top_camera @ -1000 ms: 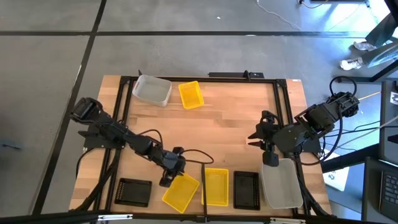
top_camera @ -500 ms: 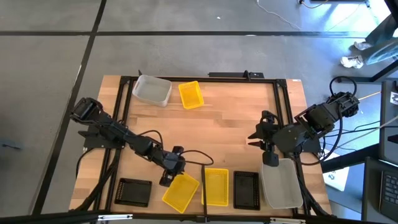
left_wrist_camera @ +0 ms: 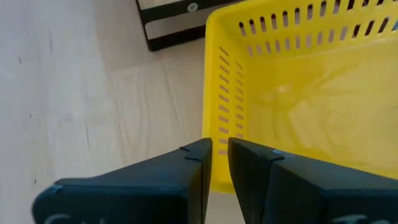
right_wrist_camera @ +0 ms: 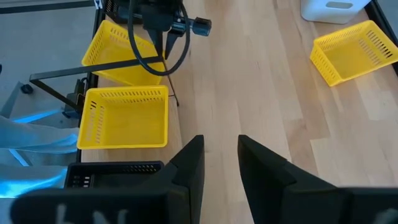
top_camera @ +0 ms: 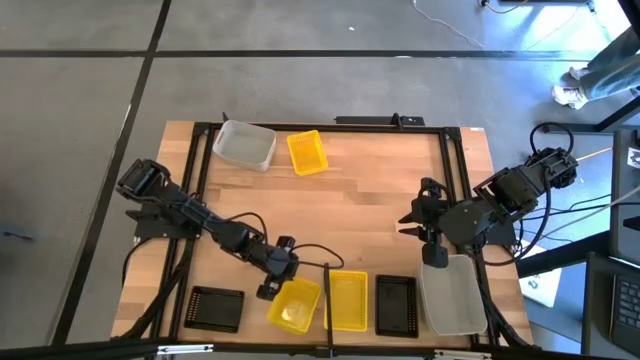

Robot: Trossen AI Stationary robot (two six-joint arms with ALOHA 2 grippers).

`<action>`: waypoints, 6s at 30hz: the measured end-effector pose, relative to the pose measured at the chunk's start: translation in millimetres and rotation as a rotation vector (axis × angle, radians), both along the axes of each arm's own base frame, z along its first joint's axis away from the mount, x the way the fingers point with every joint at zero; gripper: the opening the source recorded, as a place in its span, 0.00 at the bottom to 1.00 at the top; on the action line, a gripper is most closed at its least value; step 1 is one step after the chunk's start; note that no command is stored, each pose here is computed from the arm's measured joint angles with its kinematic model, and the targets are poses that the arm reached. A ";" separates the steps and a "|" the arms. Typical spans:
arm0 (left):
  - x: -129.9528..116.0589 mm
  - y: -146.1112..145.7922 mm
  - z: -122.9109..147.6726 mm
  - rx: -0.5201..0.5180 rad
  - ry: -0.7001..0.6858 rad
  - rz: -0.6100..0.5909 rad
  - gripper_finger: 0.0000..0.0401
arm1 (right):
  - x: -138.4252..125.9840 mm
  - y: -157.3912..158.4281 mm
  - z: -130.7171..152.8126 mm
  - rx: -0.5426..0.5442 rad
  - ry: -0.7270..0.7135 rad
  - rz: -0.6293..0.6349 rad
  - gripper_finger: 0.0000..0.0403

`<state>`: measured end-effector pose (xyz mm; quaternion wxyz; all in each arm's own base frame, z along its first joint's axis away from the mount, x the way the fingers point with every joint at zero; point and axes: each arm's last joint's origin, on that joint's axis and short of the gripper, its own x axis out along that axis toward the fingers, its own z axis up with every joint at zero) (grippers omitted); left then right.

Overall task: Stack baskets on shelf by color
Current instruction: Stack the bottom yellow bin on top of the yellow bin on the shelf

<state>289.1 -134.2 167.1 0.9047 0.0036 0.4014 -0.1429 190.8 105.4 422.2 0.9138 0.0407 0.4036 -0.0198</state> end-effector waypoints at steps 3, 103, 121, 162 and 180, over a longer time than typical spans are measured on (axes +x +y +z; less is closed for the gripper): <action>-0.1 0.4 1.1 -0.002 -0.003 0.001 0.12 | 0.2 0.0 0.1 0.001 -0.002 0.000 0.23; -22.8 94.6 184.7 0.087 -0.445 0.436 0.00 | 1.6 -1.5 1.3 0.000 -0.028 -0.048 0.23; 58.2 118.6 205.4 0.843 -0.413 0.722 0.00 | 54.6 4.8 -9.6 -0.518 -0.270 -0.366 0.23; 58.2 103.5 213.8 0.925 -0.462 0.687 0.00 | 96.3 -28.9 -35.0 -0.489 -0.194 -0.579 0.23; 58.8 103.2 213.8 0.910 -0.471 0.666 0.02 | 96.5 -37.8 -35.6 -0.479 -0.177 -0.610 0.04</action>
